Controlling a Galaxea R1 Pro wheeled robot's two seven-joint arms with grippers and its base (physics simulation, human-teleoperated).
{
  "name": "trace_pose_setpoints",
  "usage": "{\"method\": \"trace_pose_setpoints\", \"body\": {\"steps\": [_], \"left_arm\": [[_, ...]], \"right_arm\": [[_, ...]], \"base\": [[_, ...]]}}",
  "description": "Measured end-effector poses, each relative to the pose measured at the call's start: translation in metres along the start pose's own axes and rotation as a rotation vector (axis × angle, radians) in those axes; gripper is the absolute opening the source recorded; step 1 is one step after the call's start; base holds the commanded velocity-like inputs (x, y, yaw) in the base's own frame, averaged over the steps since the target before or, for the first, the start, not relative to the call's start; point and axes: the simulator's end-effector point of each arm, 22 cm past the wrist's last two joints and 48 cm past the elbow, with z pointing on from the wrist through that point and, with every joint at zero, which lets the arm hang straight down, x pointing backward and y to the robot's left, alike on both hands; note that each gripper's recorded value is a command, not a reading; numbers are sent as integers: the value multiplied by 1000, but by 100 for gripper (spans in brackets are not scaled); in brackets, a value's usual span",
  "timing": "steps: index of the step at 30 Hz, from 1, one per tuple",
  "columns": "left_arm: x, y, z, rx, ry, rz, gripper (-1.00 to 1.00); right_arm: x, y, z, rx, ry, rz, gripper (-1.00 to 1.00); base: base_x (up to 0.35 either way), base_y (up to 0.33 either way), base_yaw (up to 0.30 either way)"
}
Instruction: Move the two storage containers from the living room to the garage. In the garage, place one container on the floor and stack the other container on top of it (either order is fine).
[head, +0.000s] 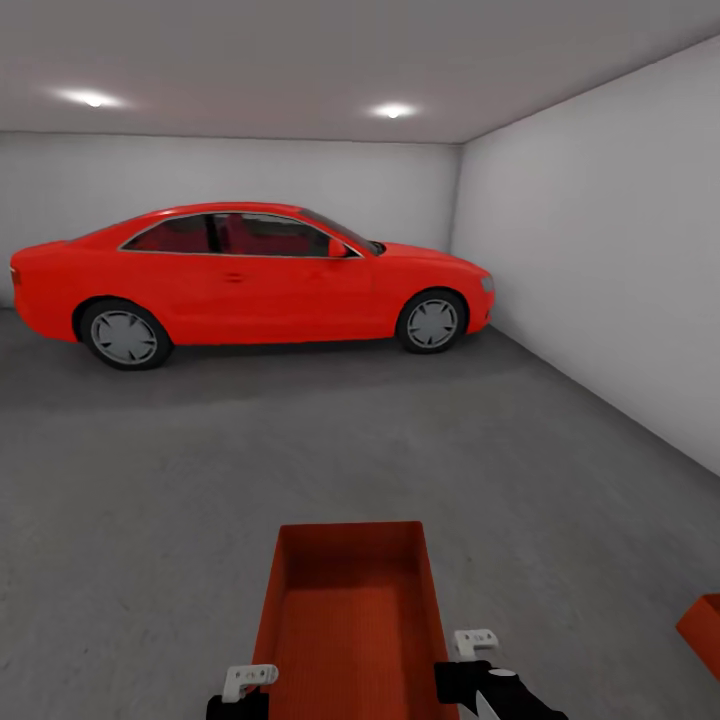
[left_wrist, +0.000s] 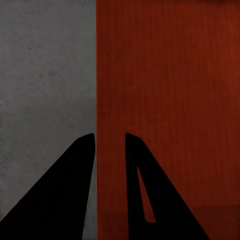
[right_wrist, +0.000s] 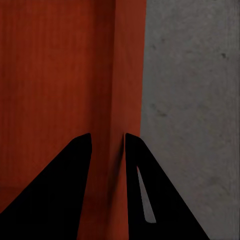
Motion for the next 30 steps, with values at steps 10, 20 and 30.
{"method": "trace_pose_setpoints", "body": {"steps": [10, 20, 30], "left_arm": [[0, 0, 0, 0, 0, 0, -100], [0, -1, 0, 1, -1, -1, -100], [0, -2, 0, 1, -1, -1, -100]], "right_arm": [[0, 0, 0, 0, 0, 0, -100], [0, -1, 0, -1, -1, -1, -100], [0, -2, 0, 2, 0, 1, -100]], "base": [[277, 125, -145], [279, 134, -270], [279, 154, -284]]}}
